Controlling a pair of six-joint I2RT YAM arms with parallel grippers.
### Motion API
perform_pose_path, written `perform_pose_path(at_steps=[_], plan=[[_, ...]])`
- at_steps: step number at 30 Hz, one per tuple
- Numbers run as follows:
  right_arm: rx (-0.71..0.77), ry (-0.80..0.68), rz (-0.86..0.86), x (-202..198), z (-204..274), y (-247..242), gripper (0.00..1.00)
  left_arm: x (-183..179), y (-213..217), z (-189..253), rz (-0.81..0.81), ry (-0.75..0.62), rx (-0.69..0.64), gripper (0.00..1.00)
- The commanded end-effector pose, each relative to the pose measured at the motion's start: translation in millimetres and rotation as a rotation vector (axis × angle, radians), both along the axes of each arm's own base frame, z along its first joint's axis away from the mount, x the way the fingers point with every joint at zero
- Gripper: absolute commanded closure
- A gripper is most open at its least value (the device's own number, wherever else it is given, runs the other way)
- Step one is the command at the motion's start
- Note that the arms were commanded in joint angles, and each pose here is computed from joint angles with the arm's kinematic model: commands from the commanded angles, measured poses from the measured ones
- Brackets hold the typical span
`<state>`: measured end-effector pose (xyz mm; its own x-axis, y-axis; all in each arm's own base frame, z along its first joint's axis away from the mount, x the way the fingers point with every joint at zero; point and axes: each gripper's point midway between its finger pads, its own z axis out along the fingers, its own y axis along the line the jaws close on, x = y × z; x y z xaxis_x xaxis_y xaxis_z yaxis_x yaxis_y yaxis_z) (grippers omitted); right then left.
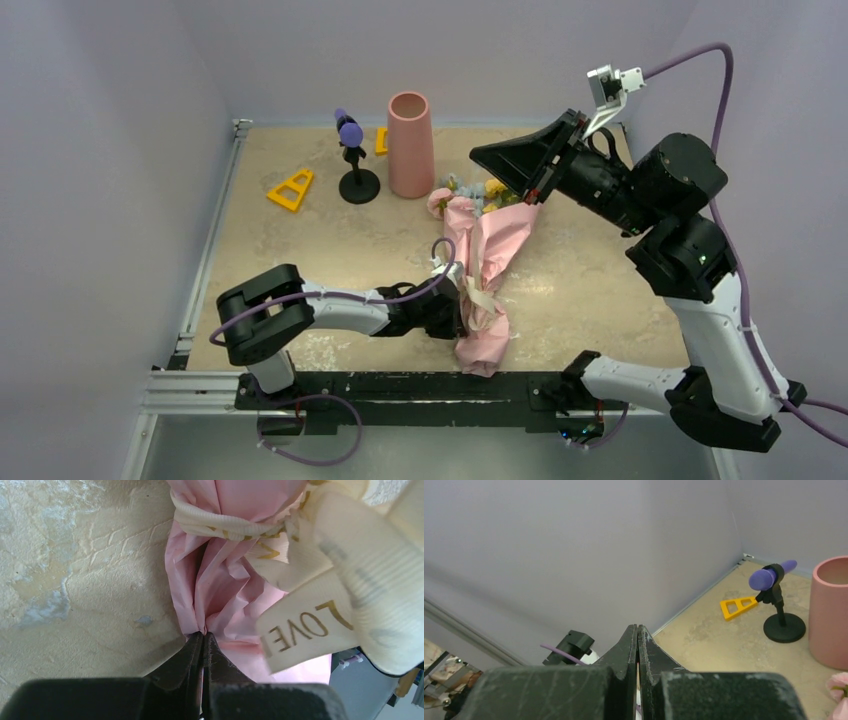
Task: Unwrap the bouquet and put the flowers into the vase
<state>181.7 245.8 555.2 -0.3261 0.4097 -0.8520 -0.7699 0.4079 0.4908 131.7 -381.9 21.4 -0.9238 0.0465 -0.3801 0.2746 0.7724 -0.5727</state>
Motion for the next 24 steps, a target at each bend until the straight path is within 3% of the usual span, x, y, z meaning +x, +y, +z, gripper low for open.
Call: perform_pose_path(at_steps=[1, 17, 21, 24], plan=[[0.067, -0.079, 0.079, -21, 33, -1, 1.00, -10, 16, -26, -0.022, 0.034, 0.102, 0.94], [0.173, -0.143, 0.282, -61, 68, 5, 1.00, -11, 13, -20, -0.036, 0.034, 0.089, 0.92], [0.140, -0.112, 0.248, -50, 52, 8, 1.00, -9, 13, -7, -0.036, 0.014, 0.070, 0.83], [0.101, -0.080, 0.211, -39, 32, 11, 1.00, -7, 19, 8, -0.035, -0.008, 0.079, 0.69]])
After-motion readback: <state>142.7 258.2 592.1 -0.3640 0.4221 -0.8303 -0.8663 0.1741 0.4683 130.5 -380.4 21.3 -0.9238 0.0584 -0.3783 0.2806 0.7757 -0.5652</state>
